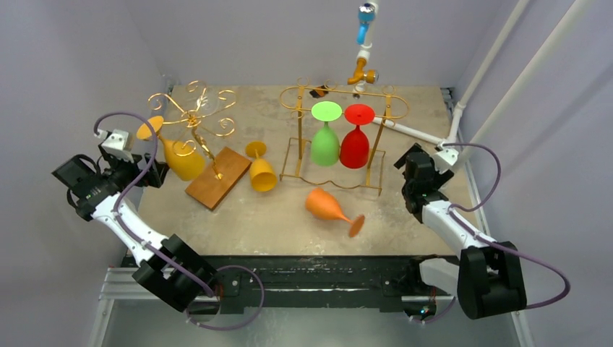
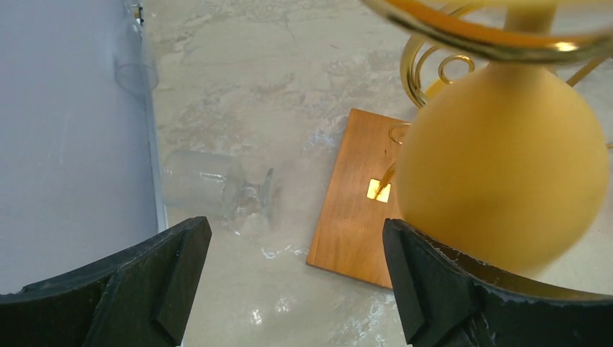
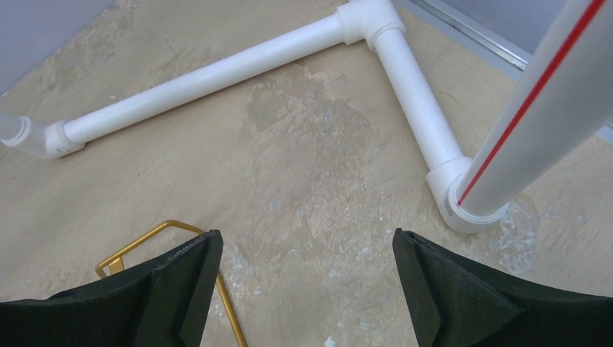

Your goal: Place the wine glass upside down on the wine glass rack

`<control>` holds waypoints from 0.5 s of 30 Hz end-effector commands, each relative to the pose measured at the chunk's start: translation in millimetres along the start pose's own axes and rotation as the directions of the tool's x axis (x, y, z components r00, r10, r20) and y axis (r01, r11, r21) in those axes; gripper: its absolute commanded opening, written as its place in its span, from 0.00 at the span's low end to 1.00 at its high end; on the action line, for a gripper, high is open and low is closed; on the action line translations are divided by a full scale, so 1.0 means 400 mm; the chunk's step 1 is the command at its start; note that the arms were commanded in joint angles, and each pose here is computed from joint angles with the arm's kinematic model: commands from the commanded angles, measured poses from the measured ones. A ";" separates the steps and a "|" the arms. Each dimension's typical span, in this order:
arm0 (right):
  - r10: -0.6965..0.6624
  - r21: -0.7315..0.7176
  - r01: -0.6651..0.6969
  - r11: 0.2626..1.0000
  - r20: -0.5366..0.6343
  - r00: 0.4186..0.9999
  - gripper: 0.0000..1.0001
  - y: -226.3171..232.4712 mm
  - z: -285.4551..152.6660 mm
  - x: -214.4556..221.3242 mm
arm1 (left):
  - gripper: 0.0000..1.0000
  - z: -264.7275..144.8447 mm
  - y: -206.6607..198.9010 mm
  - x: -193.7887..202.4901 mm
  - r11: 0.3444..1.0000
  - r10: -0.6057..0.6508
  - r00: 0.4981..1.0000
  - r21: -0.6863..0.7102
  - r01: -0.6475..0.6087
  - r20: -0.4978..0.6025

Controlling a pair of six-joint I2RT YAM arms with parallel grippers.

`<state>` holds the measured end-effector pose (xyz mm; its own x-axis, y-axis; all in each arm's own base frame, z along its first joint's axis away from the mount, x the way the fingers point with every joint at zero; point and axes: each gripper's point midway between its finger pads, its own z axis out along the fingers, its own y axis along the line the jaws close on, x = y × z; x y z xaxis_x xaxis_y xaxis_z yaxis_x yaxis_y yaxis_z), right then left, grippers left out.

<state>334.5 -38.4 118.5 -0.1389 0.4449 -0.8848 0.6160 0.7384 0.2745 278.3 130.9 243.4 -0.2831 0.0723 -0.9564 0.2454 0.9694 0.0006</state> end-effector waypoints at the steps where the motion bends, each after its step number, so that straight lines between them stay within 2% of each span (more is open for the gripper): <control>1: 0.052 -0.057 -0.049 0.997 0.057 0.997 0.99 0.057 0.012 -0.059 | 0.97 0.025 -0.020 0.019 0.996 0.068 0.998 0.049 -0.068 0.005; 9: 0.013 -0.078 -0.009 0.997 0.047 0.999 0.99 0.090 0.033 -0.064 | 0.96 0.067 -0.047 0.136 0.996 0.049 0.997 0.083 -0.044 -0.067; 15: 0.016 -0.077 -0.013 0.997 0.031 0.999 0.99 0.089 0.035 -0.053 | 0.96 0.077 -0.069 0.177 0.995 0.045 0.996 0.093 -0.038 -0.077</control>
<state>358.8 -28.9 121.9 -0.1589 0.4322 -0.8876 0.5762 0.7707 0.2721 285.3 106.4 199.8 -0.2774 0.1210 -0.9531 0.3423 0.9394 0.0196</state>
